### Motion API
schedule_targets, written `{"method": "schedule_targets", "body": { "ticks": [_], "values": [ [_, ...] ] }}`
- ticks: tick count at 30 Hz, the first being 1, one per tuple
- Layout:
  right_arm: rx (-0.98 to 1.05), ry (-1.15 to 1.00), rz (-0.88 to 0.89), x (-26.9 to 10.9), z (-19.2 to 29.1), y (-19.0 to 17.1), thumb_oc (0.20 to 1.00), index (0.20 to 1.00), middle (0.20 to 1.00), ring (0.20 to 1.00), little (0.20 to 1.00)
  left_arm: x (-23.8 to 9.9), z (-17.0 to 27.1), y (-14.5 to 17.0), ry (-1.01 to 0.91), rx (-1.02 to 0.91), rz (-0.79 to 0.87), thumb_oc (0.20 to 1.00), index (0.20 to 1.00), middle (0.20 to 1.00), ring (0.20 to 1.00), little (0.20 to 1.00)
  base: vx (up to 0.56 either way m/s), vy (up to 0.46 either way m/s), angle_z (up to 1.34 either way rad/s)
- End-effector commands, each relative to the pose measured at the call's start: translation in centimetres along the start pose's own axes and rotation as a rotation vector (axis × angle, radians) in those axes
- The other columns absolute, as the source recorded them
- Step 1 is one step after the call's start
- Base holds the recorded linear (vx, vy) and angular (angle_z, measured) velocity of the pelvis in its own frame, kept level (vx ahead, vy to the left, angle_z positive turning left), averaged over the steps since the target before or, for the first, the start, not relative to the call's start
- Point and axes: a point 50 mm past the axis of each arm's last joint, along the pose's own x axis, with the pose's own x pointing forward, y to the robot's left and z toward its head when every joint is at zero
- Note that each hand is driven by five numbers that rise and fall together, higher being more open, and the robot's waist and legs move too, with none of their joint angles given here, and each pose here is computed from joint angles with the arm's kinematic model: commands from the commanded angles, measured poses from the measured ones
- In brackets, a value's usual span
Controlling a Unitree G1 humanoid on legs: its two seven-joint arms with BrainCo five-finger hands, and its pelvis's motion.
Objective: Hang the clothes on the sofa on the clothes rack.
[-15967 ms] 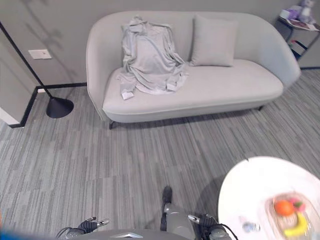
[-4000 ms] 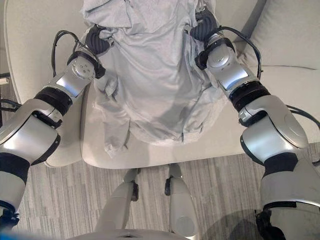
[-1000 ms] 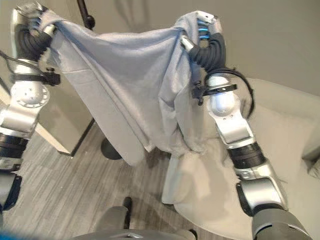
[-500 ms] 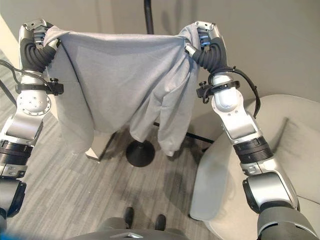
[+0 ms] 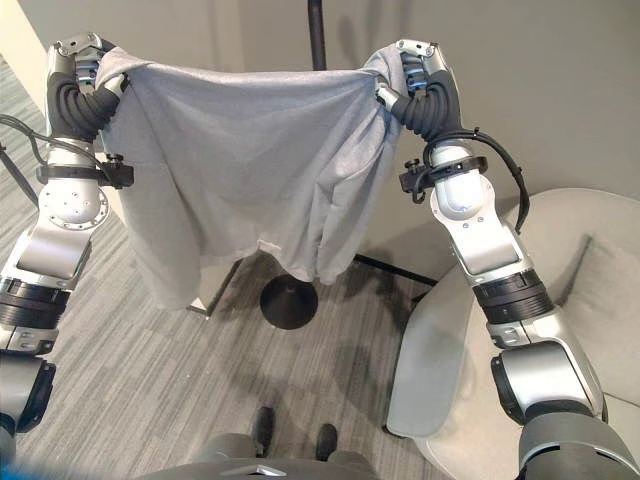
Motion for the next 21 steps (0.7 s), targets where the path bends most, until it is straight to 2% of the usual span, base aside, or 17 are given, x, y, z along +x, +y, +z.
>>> {"method": "schedule_targets", "body": {
  "ticks": [1, 7, 21],
  "values": [
    [-0.006, -0.045, -0.065, -0.1, 0.6, -1.4, 0.200, 0.200, 0.200, 0.200, 0.200, 0.5, 0.7, -0.6, -0.053, 0.006, 0.000, 0.200, 0.200, 0.200, 0.200, 0.200, 0.04, 0.050, -0.04],
    [0.012, -0.036, -0.041, -0.4, 0.4, -0.8, 0.200, 0.200, 0.200, 0.200, 0.200, -0.1, 0.7, -0.5, -0.057, 0.010, -0.010, 0.200, 0.200, 0.200, 0.200, 0.200, 0.03, 0.062, -0.05],
    [-0.023, -0.050, -0.093, 0.1, 0.7, -2.0, 0.200, 0.200, 0.200, 0.200, 0.200, 0.5, 1.7, -1.1, -0.094, -0.001, -0.039, 0.200, 0.200, 0.200, 0.200, 0.200, -0.01, 0.074, -0.11]
  ]
}}
